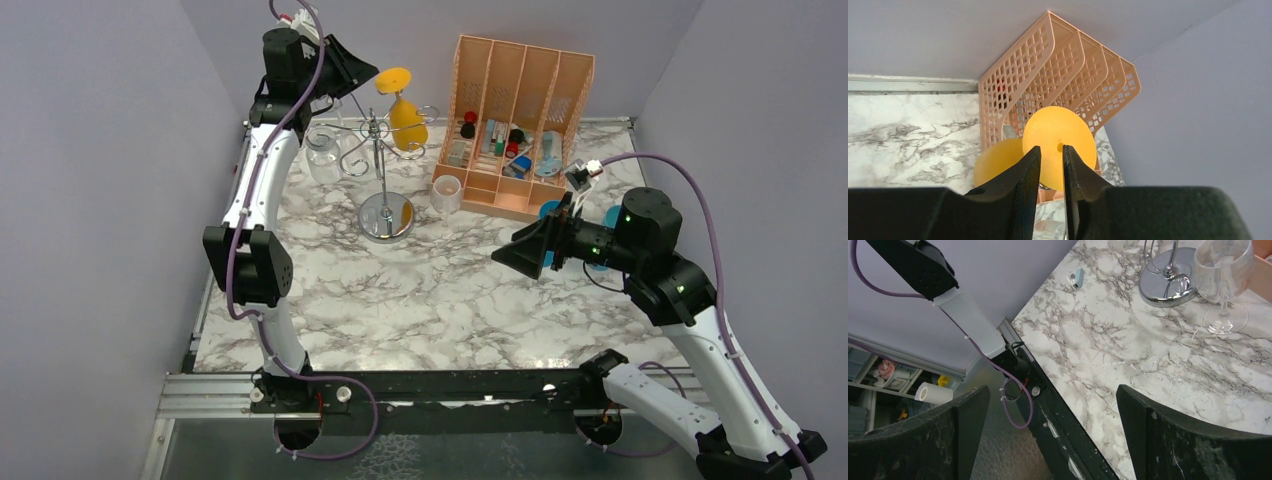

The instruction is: Place the wine glass upside down on the wine glass rack

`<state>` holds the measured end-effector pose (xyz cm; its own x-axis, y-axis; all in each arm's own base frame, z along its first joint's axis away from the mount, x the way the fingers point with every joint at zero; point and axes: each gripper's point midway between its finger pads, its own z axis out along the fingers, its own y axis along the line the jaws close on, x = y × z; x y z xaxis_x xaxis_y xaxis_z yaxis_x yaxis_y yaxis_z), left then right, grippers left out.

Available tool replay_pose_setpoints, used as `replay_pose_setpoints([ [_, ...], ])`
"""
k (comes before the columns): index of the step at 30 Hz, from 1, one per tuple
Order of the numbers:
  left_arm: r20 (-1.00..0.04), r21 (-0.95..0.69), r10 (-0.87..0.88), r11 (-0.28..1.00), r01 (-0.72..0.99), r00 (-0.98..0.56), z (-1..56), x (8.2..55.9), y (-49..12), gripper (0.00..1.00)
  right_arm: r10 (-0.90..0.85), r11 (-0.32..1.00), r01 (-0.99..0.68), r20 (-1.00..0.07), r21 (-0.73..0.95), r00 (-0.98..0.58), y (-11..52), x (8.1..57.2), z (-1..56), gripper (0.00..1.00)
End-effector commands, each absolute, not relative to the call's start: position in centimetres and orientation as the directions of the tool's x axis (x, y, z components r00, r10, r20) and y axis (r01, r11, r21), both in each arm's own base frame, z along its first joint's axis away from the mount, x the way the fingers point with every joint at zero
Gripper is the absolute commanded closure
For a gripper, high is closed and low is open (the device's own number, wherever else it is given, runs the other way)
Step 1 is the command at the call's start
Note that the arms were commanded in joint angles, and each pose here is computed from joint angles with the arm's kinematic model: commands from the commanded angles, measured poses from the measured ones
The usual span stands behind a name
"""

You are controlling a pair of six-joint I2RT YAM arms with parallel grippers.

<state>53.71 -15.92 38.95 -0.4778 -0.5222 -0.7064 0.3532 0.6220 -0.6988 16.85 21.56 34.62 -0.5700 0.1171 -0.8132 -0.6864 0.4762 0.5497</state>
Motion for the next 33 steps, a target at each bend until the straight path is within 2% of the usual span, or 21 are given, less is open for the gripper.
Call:
replay_pose_setpoints([
  [1, -0.779, -0.622, -0.501, 0.693, 0.365, -0.378, 41.9, 52.7, -14.2, 0.72, 0.109, 0.474, -0.7, -0.825, 0.534, -0.555, 21.5, 16.6, 35.0, 0.0],
  [13, -0.889, -0.452, -0.377, 0.816, 0.36, -0.259, 43.4, 51.4, -12.7, 0.63, 0.111, 0.473, -0.689, -0.813, 0.548, -0.571, 21.7, 16.8, 34.6, 0.0],
  [19, -0.909, -0.399, -0.324, 0.855, 0.33, -0.261, 42.6, 49.8, -12.3, 0.59, 0.105, 0.493, -0.679, -0.812, 0.543, -0.574, 21.6, 17.2, 34.2, 0.0],
  [27, -0.939, -0.316, -0.254, 0.903, 0.292, -0.23, 43.3, 43.6, -10.3, 0.55, 0.098, 0.607, -0.6, -0.798, 0.521, -0.595, 20.2, 18.5, 31.9, 0.0],
  [33, -0.942, -0.295, -0.221, 0.903, 0.312, -0.252, 42.7, 39.0, -10.1, 0.51, 0.167, 0.791, -0.379, -0.766, 0.48, -0.621, 17.1, 21.3, 30.3, 0.0],
])
